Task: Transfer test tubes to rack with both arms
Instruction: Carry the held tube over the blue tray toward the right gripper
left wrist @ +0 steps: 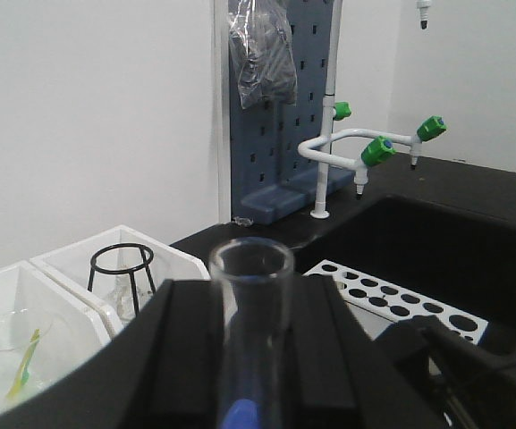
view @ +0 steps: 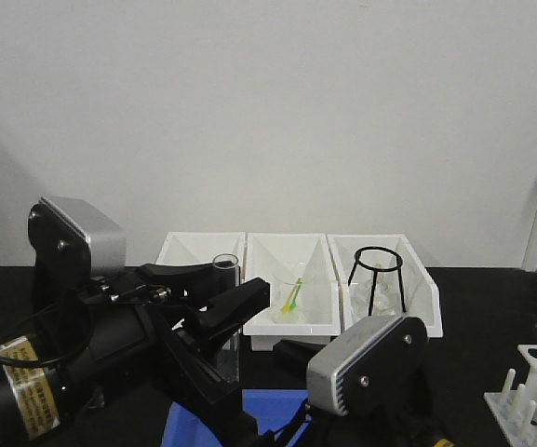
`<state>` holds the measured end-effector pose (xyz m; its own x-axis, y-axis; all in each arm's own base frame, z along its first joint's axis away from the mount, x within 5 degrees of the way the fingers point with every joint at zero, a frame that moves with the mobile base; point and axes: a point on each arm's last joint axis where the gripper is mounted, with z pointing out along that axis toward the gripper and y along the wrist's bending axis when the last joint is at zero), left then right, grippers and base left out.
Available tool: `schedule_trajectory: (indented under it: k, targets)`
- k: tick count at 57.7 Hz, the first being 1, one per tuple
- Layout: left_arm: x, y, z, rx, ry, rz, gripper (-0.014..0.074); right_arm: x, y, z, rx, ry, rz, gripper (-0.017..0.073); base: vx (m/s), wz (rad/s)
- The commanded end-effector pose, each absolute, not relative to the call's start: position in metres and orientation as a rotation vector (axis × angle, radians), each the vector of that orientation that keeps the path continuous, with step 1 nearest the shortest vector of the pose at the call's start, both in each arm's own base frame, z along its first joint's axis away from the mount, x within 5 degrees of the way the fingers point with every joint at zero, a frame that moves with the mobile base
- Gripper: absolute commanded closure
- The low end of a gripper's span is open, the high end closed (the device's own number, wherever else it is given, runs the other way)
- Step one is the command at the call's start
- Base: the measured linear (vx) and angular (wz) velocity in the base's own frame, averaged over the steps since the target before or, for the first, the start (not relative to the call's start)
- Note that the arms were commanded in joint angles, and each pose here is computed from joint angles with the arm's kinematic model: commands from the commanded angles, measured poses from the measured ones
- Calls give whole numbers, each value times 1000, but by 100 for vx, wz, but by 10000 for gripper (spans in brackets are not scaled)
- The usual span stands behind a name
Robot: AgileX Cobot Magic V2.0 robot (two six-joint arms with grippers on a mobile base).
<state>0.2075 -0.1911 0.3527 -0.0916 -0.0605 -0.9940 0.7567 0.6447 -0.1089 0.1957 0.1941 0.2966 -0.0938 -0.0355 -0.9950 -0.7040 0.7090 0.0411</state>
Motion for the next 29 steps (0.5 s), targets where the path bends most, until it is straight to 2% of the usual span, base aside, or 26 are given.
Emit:
schedule_trajectory:
  k: [1, 29]
  targets:
    - [201, -191, 377, 575, 1406, -839, 616, 195, 194, 326, -550, 1391, 676, -9, 0, 0]
    - [197, -192, 361, 593, 1453, -862, 616, 211, 210, 318, -518, 1322, 699, -9, 0, 0]
